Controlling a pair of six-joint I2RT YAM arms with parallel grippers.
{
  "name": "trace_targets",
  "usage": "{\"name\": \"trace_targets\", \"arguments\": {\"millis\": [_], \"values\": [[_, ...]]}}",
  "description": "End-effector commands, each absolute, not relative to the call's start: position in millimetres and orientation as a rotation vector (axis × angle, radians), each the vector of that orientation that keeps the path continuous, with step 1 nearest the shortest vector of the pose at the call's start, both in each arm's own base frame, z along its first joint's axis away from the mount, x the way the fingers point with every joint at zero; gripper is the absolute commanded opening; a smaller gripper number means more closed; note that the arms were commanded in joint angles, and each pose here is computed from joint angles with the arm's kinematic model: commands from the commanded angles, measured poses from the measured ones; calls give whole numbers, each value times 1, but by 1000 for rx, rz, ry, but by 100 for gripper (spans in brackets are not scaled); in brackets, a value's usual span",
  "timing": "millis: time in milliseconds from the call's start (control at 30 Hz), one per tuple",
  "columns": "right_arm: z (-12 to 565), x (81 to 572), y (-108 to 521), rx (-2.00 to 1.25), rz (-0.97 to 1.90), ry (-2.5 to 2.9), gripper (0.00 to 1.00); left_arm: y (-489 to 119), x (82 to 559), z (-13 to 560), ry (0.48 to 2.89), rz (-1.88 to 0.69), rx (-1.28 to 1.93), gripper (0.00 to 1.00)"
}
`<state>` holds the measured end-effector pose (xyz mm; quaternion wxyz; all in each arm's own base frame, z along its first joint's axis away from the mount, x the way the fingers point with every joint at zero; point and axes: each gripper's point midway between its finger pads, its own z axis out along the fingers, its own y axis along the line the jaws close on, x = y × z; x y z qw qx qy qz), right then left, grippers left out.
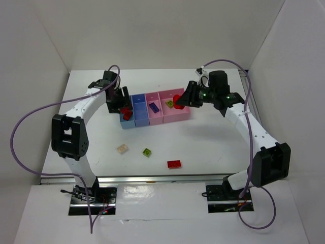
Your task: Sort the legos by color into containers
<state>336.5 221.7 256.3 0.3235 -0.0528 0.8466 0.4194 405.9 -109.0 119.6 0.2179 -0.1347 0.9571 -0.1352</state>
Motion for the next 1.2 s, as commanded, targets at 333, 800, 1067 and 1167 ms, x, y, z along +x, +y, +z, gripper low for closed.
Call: {"name": "trace_targets", "arguments": {"millis": [333,800,1067,1167], "values": [[255,333,282,-299,1059,2214,25,-112,430,218,2404,-439,-300,100],[222,387,431,-629,1115,2173,27,-12,410,301,2111,-342,-811,100],[184,415,474,-650,1105,2176,33,-2,397,317,2087,-352,-795,100],[185,413,486,-662,1133,2164,51,-5,394,317,2096,-370,-775,100]]}}
